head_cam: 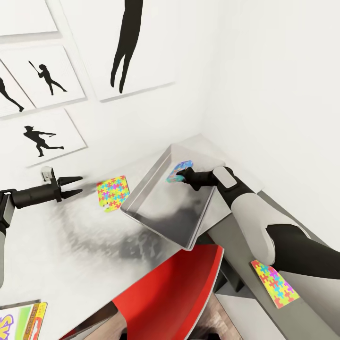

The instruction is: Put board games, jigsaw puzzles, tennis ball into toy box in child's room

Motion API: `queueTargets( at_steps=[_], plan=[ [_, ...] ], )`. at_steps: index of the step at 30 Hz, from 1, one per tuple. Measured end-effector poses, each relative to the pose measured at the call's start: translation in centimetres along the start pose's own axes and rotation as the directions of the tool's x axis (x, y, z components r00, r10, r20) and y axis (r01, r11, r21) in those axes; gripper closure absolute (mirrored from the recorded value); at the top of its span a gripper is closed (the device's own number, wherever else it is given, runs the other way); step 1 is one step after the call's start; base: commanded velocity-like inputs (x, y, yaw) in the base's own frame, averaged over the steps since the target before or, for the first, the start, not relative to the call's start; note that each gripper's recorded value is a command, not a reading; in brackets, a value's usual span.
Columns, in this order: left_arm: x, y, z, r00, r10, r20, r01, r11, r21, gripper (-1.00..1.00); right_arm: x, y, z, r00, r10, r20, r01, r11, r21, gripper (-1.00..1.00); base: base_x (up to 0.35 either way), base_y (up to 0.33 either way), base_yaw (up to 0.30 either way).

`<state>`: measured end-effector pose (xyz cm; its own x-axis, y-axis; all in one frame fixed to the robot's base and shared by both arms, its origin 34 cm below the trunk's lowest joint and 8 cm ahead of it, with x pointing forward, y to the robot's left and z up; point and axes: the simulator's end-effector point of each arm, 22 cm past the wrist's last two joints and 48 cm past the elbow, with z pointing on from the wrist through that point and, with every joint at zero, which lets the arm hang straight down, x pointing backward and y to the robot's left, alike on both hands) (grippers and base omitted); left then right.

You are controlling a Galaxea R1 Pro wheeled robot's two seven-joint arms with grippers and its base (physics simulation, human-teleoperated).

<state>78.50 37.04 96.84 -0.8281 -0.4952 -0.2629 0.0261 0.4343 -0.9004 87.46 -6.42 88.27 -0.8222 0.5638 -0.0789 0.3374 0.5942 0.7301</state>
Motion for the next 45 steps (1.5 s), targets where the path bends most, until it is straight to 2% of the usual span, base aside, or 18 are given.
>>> queueTargets(
  at_steps=[34, 38, 45],
  plan=[
    [0.0, 0.0, 0.0, 1.0, 0.0, 0.001, 0.0, 1.0, 0.0, -1.0, 0.0, 0.5, -0.2, 1.0, -0.009, -0.007, 0.009, 1.0, -0.003, -1.0, 0.0, 0.0, 0.0],
    [0.0, 0.0, 0.0, 1.0, 0.0, 0.0, 0.0, 1.0, -0.001, -1.0, 0.6, -0.2, -0.1, 0.999, -0.012, -0.03, 0.013, 0.999, 0.033, -1.0, 0.0, 0.0, 0.0],
    [0.0, 0.0, 0.0, 1.0, 0.0, 0.0, 0.0, 1.0, -0.001, -1.0, 1.2, -3.2, -0.5, 0.999, -0.006, -0.05, 0.016, 0.981, 0.195, -1.0, 0.0, 0.0, 0.0]
  ],
)
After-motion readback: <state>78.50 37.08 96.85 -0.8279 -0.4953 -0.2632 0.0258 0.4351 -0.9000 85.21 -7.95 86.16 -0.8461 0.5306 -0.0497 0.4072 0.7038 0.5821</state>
